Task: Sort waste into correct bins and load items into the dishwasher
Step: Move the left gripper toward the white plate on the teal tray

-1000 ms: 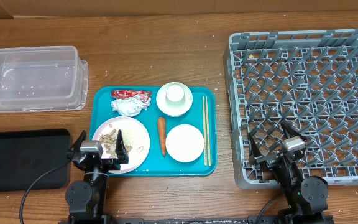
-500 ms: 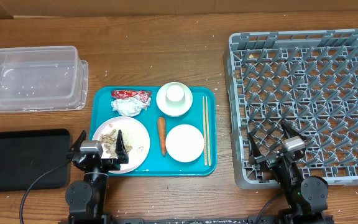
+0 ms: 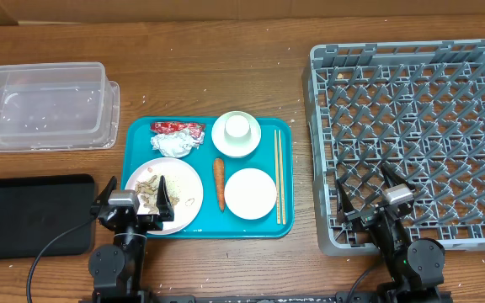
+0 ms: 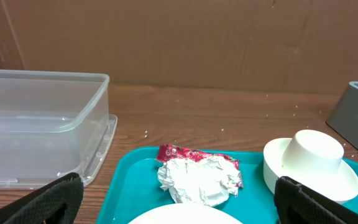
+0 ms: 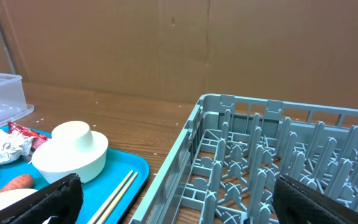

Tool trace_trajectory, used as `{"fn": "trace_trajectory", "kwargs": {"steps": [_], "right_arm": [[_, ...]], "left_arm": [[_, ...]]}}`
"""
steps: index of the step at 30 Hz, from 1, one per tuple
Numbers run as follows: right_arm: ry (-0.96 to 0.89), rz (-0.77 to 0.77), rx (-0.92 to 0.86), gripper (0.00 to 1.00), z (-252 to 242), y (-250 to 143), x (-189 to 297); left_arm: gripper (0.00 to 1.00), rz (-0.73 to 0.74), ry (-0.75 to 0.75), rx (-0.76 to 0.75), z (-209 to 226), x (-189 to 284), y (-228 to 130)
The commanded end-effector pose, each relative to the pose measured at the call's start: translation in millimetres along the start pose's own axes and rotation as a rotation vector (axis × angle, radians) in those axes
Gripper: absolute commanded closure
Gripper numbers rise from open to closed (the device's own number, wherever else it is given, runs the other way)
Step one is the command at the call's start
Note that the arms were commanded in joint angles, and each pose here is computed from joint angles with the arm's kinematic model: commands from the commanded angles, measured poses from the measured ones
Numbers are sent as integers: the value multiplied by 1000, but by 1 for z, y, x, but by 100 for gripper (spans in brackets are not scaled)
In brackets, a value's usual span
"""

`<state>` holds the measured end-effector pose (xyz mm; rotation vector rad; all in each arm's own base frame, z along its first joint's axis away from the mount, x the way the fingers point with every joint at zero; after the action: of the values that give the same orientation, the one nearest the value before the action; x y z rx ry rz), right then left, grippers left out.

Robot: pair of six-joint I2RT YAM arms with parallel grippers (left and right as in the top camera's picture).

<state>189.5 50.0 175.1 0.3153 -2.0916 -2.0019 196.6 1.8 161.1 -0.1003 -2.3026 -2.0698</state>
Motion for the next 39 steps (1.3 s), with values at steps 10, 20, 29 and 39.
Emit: {"fn": "trace_trajectory", "kwargs": {"steps": [10,20,29,39], "right_arm": [[-6,-4,1,0,-1,-2,0],[-6,-4,1,0,-1,-2,0],[-6,-4,1,0,-1,-2,0],[-6,-4,1,0,-1,-2,0]], "left_arm": [[0,-4,17,-26,3,0,0],[0,-4,17,-26,3,0,0],[0,-23,-325,199,-39,7,12],[0,-274,-494,154,-57,25,64]]}}
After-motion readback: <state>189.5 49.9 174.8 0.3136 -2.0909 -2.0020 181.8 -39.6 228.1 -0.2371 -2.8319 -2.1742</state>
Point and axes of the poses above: each gripper's point midway between its finger pads, its own x axis back along the fingers, its own z axis along the line the jaws close on, y = z × x, the point moved 5 cm from there along x, back along the fingers, and after that the axes turned 2 degrees about x, right-handed, at the moved point
